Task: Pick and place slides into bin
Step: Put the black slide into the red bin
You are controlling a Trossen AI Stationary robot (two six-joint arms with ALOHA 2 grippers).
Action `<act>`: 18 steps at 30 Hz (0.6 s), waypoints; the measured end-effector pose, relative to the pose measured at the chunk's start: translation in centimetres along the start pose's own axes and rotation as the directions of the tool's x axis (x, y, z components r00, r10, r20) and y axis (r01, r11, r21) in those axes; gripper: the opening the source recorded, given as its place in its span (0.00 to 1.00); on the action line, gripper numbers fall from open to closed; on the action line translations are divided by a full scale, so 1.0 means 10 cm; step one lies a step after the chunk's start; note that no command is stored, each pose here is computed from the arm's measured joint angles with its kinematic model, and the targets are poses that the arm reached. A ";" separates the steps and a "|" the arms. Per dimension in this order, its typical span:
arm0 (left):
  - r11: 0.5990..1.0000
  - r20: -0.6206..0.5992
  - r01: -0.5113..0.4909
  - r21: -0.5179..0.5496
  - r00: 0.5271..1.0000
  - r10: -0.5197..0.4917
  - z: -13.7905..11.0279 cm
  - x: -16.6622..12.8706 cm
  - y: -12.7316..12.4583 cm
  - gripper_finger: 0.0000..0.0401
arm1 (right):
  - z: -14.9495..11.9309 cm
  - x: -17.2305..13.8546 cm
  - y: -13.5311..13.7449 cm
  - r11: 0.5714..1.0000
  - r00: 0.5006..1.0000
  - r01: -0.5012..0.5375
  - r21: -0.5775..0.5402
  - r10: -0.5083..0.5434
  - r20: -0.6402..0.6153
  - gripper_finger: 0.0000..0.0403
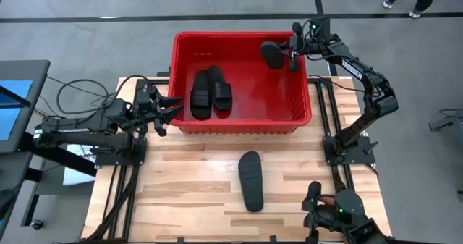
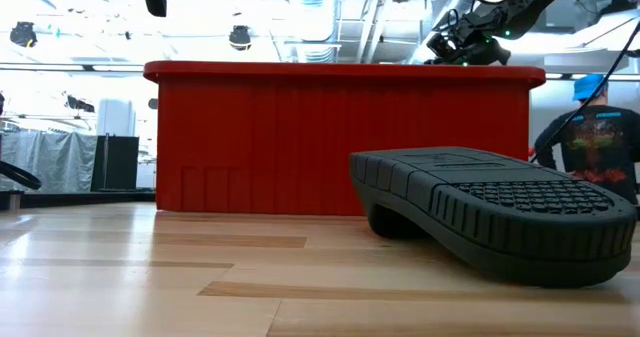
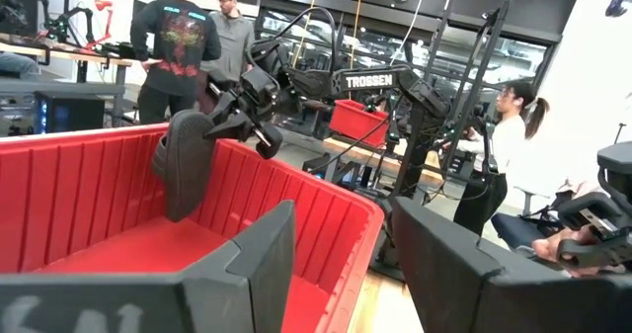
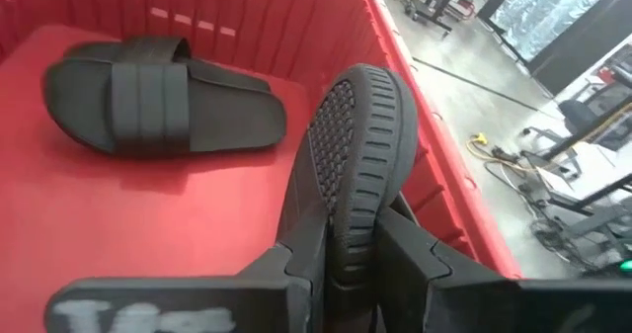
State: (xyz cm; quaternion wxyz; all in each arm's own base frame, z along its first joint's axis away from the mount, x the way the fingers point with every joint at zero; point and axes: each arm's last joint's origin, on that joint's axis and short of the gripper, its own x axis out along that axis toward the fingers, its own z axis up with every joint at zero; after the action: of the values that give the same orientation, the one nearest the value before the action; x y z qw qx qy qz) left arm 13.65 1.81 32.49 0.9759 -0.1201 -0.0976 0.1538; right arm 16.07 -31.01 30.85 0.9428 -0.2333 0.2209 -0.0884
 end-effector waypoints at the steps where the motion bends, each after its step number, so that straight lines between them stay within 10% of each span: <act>1: 1.000 0.000 0.000 0.000 1.000 0.000 0.00 0.00 0.00 0.40 | 0.01 0.01 0.00 1.000 1.000 0.007 -0.004 -0.007 -0.010 0.15; 18: 1.000 -0.001 0.000 0.001 1.000 0.000 0.00 0.00 0.00 0.40 | 0.01 0.04 0.03 1.000 0.999 0.002 -0.019 -0.002 -0.039 0.15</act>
State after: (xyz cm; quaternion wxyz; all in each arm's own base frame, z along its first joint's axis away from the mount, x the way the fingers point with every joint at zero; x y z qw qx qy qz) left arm 13.65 1.80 32.48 0.9760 -0.1197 -0.0973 0.1536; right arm 16.47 -30.77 30.66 0.9360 -0.2408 0.2397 -0.0917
